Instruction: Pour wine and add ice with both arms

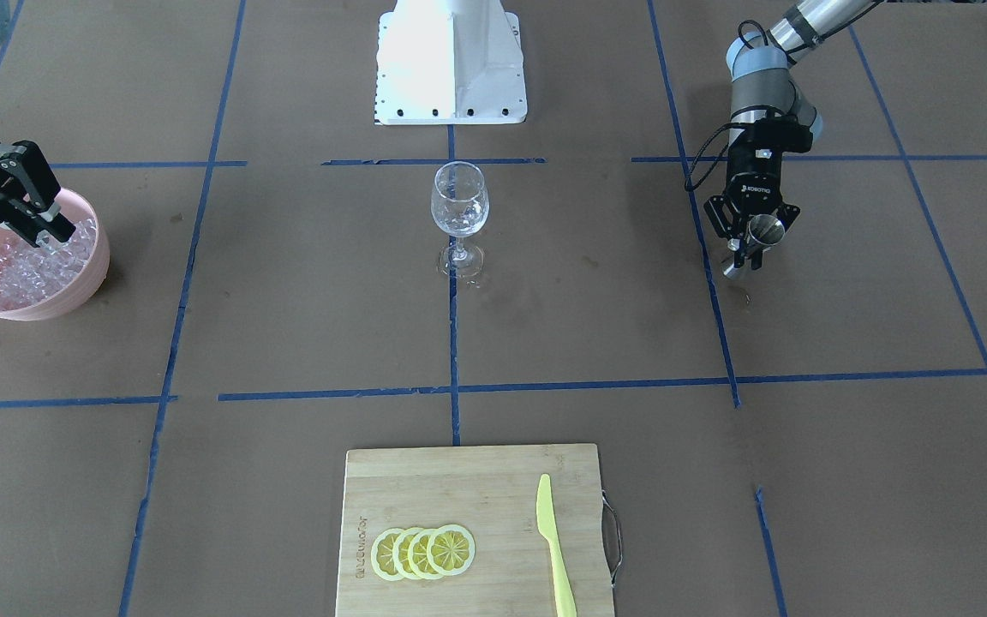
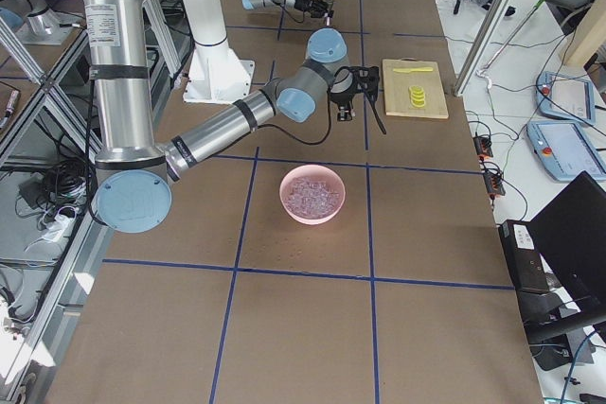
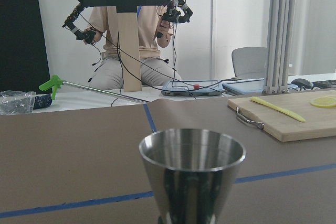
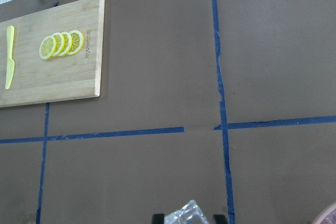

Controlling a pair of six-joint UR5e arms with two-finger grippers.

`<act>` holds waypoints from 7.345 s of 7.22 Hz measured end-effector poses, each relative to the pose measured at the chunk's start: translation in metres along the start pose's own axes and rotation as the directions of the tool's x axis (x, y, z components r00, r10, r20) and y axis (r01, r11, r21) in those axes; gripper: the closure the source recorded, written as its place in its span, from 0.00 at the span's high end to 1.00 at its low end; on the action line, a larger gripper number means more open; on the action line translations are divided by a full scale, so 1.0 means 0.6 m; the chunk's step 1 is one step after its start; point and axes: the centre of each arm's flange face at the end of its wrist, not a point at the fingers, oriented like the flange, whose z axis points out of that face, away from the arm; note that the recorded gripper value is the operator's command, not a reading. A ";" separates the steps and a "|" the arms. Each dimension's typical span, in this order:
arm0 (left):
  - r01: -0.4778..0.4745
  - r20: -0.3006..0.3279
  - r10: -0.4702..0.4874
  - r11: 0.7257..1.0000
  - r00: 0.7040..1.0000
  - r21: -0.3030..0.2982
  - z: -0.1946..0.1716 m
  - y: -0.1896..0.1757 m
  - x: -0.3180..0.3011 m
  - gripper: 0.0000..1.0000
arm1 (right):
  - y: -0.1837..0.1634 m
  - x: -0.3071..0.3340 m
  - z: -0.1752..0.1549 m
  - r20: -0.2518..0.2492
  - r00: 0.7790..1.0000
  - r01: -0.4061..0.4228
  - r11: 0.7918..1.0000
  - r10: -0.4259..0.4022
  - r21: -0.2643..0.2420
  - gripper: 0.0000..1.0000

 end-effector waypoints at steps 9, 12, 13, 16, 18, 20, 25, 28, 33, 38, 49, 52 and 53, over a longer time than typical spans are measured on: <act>-0.053 -0.082 0.045 0.995 0.996 -0.087 0.003 -0.005 -0.011 1.00 | 0.055 -0.243 0.063 0.147 0.988 -0.035 0.996 0.046 -0.076 0.00; -0.081 -0.145 0.056 0.983 0.988 -0.167 -0.034 -0.039 -0.045 1.00 | 0.063 -0.264 0.069 0.161 0.986 -0.030 0.996 0.044 -0.086 0.00; -0.098 -0.164 0.065 0.974 0.984 -0.203 -0.055 -0.060 -0.064 1.00 | 0.069 -0.272 0.077 0.162 0.986 -0.024 0.996 0.039 -0.089 0.00; -0.112 -0.240 0.021 0.922 0.971 -0.371 -0.103 -0.068 -0.113 1.00 | 0.092 -0.302 0.100 0.167 0.986 0.000 0.996 0.016 -0.091 0.00; -0.079 -0.301 -0.090 0.858 0.950 -0.507 -0.147 -0.097 -0.120 1.00 | 0.101 -0.307 0.109 0.163 0.987 0.004 0.996 0.011 -0.094 0.00; -0.065 -0.351 -0.188 0.799 0.917 -0.598 -0.182 -0.147 -0.106 1.00 | 0.109 -0.311 0.117 0.160 0.987 0.008 0.995 0.008 -0.098 0.00; -0.061 -0.287 -0.233 0.668 0.929 -0.742 -0.128 -0.295 -0.085 1.00 | 0.167 -0.408 0.164 0.160 0.987 0.025 0.994 -0.008 -0.107 0.00; 0.005 -0.170 -0.202 0.658 0.965 -0.753 -0.054 -0.343 -0.112 1.00 | 0.206 -0.476 0.185 0.165 0.986 0.024 0.995 -0.008 -0.094 0.00; -0.011 -0.124 -0.109 0.706 0.986 -0.708 0.013 -0.386 -0.164 1.00 | 0.261 -0.559 0.234 0.173 0.985 0.032 0.997 -0.019 -0.074 0.00; -0.009 -0.109 -0.100 0.694 0.989 -0.720 0.043 -0.361 -0.175 1.00 | 0.257 -0.565 0.233 0.153 0.988 0.024 0.997 -0.013 -0.068 1.00; -0.168 -0.073 0.175 0.629 0.982 -0.759 0.230 -0.444 -0.356 1.00 | -0.031 -0.227 0.133 -0.208 0.940 0.242 0.958 -0.271 -0.155 1.00; -0.067 0.020 0.158 0.524 0.987 -0.849 0.257 -0.456 -0.405 1.00 | -0.095 -0.076 0.099 -0.296 0.865 0.336 0.906 -0.405 -0.258 1.00; -0.075 0.012 0.182 0.464 0.983 -0.883 0.260 -0.460 -0.427 1.00 | -0.116 -0.011 0.086 -0.286 0.860 0.340 0.892 -0.423 -0.298 1.00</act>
